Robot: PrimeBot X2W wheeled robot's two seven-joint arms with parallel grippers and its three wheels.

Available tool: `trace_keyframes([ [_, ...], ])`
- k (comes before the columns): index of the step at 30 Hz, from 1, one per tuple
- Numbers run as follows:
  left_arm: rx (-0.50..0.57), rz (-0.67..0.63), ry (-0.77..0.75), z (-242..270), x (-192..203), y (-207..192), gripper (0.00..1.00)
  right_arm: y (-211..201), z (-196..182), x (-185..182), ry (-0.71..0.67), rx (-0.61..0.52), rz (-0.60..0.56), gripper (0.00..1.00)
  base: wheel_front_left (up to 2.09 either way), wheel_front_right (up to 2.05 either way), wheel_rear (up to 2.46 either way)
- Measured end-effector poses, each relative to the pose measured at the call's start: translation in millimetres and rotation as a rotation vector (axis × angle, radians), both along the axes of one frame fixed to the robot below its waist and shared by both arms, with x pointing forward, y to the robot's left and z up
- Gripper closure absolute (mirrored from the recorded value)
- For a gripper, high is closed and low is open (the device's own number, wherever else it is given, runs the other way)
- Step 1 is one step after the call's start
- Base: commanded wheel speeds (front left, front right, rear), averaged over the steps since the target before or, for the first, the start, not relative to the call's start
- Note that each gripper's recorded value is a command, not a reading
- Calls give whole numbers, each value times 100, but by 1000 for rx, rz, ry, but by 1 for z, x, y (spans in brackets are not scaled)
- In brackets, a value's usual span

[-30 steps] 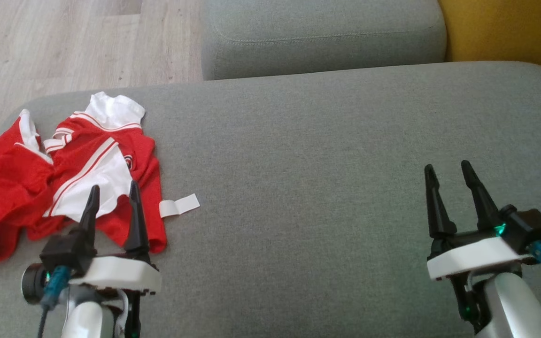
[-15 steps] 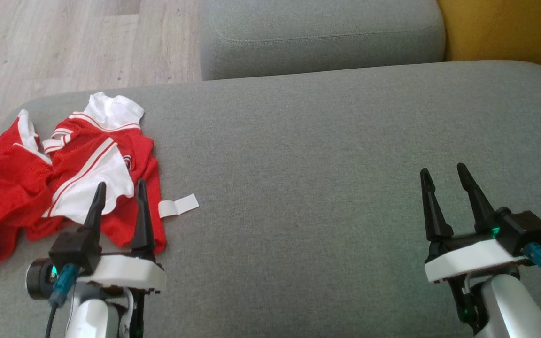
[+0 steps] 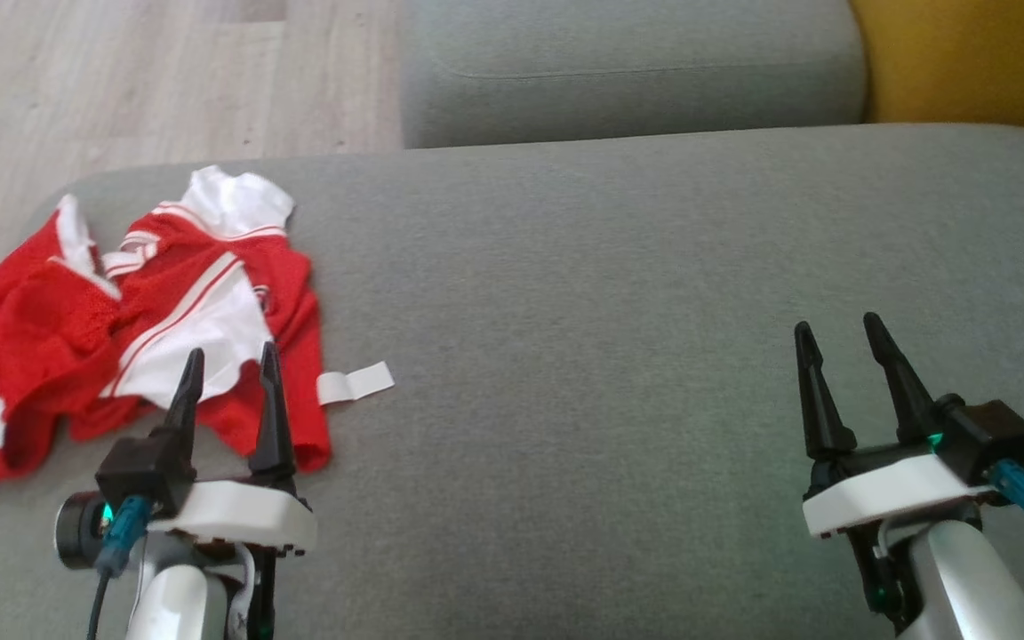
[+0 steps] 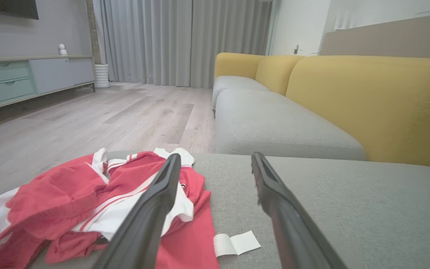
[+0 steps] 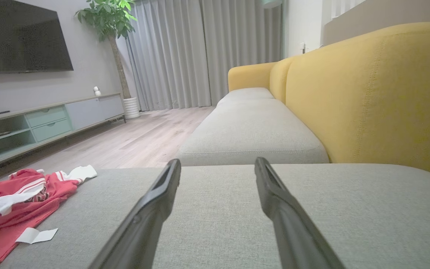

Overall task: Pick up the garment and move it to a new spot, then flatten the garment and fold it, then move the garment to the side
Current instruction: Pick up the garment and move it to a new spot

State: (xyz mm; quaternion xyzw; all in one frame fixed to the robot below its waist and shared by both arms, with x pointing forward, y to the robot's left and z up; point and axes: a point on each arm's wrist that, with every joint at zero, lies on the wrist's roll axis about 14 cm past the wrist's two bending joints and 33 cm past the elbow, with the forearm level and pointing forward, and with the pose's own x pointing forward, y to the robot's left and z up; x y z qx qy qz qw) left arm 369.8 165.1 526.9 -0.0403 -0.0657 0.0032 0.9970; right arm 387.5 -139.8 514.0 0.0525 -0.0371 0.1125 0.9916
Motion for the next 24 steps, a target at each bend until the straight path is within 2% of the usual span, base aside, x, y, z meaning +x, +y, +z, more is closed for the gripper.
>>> trace_keyframes([
  [11, -20, 161, 49, -17, -28, 50, 0, 62, -20, 9, 74, 18, 173, 0, 0, 0, 0],
  [24, -43, 400, 55, -22, -87, 122, 0, 153, -18, 11, 83, 21, 420, 0, 0, 0, 0],
])
